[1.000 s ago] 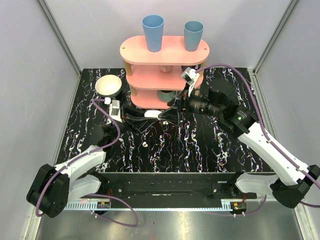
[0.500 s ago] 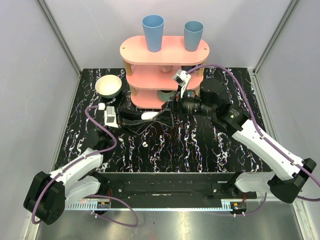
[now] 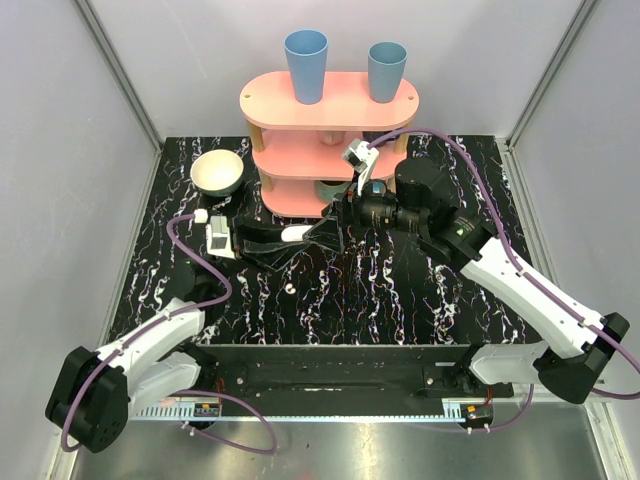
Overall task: Insert the wireless bluetooth earbuds into the charging case
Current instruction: Open the charging case.
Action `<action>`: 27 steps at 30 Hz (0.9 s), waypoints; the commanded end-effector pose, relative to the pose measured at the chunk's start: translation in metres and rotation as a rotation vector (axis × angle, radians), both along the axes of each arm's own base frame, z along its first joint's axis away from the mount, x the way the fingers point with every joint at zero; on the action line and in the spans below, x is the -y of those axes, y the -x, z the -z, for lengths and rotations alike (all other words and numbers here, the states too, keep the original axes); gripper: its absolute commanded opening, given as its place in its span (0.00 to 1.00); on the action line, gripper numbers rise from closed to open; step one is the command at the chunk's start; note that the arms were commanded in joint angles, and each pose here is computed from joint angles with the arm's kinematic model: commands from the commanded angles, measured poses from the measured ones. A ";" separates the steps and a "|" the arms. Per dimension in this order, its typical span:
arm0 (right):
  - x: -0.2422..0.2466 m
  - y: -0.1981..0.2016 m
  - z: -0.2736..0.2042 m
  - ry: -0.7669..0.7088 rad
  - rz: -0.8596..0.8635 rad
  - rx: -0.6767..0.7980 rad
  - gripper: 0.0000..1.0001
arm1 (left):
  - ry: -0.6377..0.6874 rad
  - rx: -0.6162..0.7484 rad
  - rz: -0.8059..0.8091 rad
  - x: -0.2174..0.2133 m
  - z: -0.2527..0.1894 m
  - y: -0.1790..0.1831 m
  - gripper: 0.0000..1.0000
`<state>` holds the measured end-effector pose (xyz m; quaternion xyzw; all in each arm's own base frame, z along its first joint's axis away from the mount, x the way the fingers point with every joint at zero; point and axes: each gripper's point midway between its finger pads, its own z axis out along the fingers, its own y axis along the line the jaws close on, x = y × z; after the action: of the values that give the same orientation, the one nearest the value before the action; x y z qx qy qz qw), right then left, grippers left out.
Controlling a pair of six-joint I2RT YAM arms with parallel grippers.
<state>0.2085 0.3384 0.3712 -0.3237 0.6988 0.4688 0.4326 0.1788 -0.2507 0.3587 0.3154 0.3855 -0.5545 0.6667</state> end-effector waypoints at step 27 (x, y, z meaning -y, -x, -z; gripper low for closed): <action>-0.004 -0.020 -0.037 -0.122 0.114 0.063 0.92 | 0.157 0.345 0.029 -0.024 -0.057 0.056 0.00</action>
<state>0.2219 0.3423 0.3950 -0.2855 0.6824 0.4751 0.4765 0.1705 -0.2479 0.3644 0.3205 0.3772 -0.5554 0.6682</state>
